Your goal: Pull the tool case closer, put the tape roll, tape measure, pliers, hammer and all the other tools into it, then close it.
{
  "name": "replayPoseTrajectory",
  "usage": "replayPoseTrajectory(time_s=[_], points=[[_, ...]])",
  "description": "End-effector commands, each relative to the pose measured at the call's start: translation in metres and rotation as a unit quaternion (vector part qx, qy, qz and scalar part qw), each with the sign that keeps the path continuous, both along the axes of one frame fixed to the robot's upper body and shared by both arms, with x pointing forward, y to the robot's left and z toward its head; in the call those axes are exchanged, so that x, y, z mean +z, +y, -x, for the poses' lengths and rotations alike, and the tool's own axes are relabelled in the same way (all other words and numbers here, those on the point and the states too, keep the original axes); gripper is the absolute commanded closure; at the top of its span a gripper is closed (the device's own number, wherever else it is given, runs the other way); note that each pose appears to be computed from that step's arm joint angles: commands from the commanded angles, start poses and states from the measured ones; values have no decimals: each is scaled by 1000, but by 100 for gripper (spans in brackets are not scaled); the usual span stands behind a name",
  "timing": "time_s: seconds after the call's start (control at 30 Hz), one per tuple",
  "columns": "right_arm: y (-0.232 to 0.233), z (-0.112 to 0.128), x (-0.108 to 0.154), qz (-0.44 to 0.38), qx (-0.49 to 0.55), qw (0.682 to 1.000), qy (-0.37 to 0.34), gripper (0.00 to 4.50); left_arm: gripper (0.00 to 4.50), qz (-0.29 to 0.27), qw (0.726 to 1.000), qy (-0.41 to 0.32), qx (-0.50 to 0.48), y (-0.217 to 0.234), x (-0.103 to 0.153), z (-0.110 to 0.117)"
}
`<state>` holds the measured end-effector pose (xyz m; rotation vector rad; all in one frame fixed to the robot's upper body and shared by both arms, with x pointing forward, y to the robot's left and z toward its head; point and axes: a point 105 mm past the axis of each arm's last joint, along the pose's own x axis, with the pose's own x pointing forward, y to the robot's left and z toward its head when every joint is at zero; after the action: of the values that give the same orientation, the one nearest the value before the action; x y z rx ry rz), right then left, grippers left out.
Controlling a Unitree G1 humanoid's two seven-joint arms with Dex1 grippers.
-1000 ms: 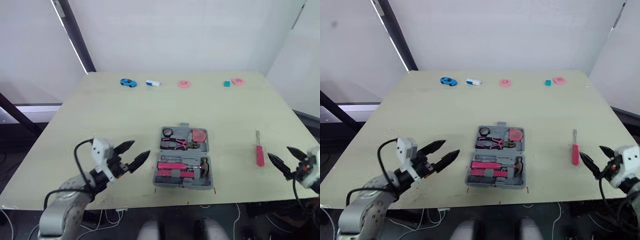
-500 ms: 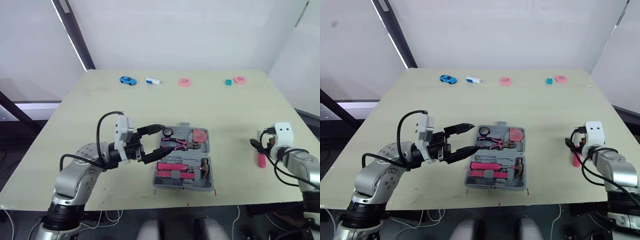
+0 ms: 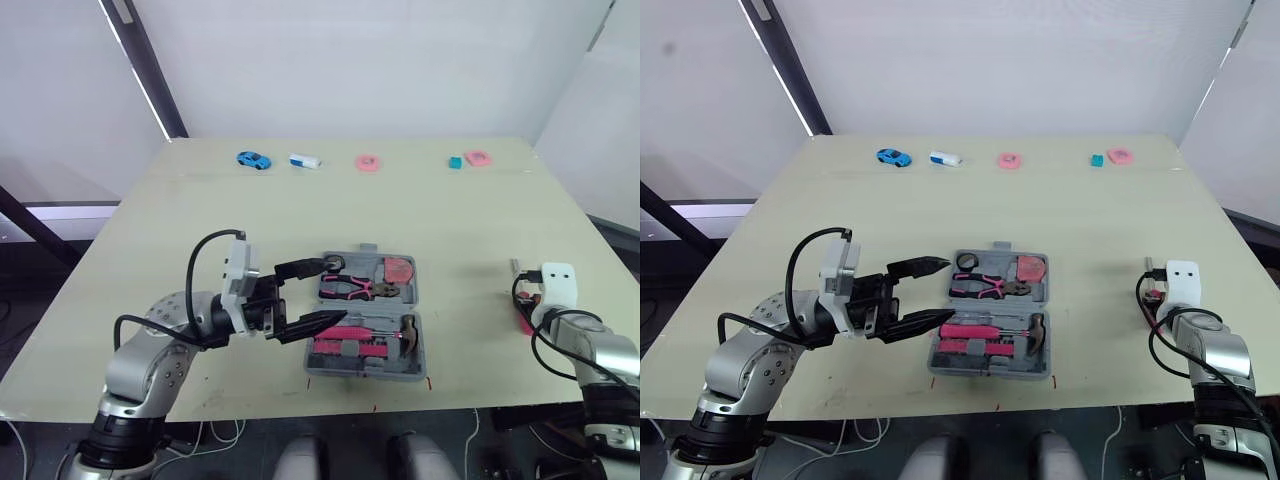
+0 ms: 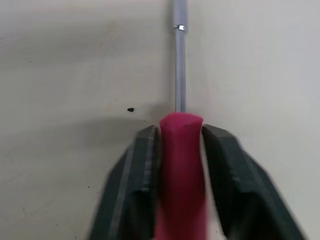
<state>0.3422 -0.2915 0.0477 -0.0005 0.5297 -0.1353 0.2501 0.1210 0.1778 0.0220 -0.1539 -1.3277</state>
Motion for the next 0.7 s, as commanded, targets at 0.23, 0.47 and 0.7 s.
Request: replayPoseTrajectory(time_s=[0.23, 0.47, 0.7], points=[[65, 41, 18, -60, 87, 992, -70, 407, 0, 1, 1000, -21, 19, 45, -19, 17], [110, 68, 5, -81, 126, 987, -64, 410, 0, 2, 999, 23, 33, 68, -40, 26], [114, 70, -5, -85, 131, 987, -30, 410, 0, 0, 999, 34, 35, 72, -44, 30]])
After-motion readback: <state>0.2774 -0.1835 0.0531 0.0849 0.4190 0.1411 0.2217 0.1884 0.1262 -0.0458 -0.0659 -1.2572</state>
